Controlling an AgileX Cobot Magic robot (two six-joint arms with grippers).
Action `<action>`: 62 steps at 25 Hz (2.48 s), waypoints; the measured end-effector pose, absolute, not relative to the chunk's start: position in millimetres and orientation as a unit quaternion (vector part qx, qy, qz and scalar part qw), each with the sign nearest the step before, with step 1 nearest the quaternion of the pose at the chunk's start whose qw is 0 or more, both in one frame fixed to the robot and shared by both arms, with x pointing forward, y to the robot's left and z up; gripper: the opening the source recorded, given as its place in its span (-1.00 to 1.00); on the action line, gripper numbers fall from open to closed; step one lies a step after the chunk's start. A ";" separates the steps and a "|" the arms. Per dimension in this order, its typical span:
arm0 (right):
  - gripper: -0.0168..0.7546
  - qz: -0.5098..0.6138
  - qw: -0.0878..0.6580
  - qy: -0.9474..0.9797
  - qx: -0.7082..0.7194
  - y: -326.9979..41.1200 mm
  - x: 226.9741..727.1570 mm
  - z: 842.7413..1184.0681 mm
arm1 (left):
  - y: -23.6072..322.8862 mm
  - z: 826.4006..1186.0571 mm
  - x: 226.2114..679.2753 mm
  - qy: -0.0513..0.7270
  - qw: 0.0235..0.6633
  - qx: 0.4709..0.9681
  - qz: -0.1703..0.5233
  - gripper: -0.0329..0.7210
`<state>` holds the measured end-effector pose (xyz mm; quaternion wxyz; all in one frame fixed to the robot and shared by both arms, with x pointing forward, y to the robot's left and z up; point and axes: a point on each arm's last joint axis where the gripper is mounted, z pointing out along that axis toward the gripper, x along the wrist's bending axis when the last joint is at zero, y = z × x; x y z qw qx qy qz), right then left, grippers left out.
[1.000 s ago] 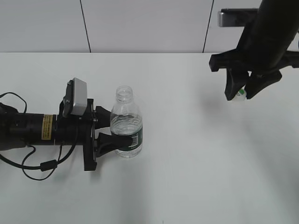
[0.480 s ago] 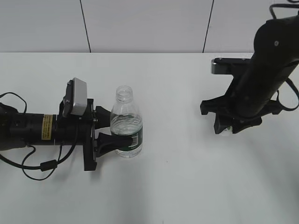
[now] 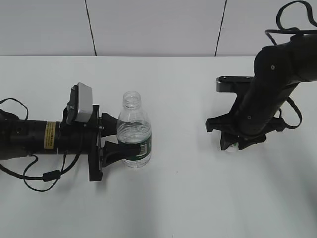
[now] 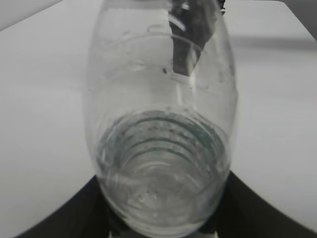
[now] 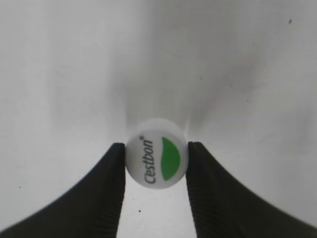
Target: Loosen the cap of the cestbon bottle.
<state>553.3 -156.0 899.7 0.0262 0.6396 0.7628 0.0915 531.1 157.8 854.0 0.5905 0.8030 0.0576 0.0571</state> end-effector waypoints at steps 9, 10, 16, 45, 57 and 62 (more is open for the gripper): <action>0.57 0.089 0.028 0.777 0.622 -156.3 553.1 899.6 | 157.8 854.0 531.1 0.058 0.590 0.803 0.057 0.03; 0.58 0.088 0.028 0.778 0.622 -156.4 552.9 899.6 | 157.8 854.0 531.1 0.058 0.590 0.803 0.057 0.03; 0.58 0.084 0.026 0.778 0.622 -156.7 552.2 899.5 | 158.5 852.6 528.6 0.042 0.584 0.809 0.049 0.43; 0.58 0.120 0.055 0.793 0.595 -142.1 587.4 947.1 | 247.1 939.5 554.5 0.216 0.421 0.858 0.197 0.61; 0.58 0.108 0.141 0.812 0.557 -145.1 613.6 1023.2 | 268.2 968.0 554.9 0.507 0.403 0.740 0.179 0.36; 0.58 0.076 0.151 0.820 0.547 -149.3 614.4 1042.8 | 270.8 963.0 551.9 0.548 0.379 0.729 0.156 0.36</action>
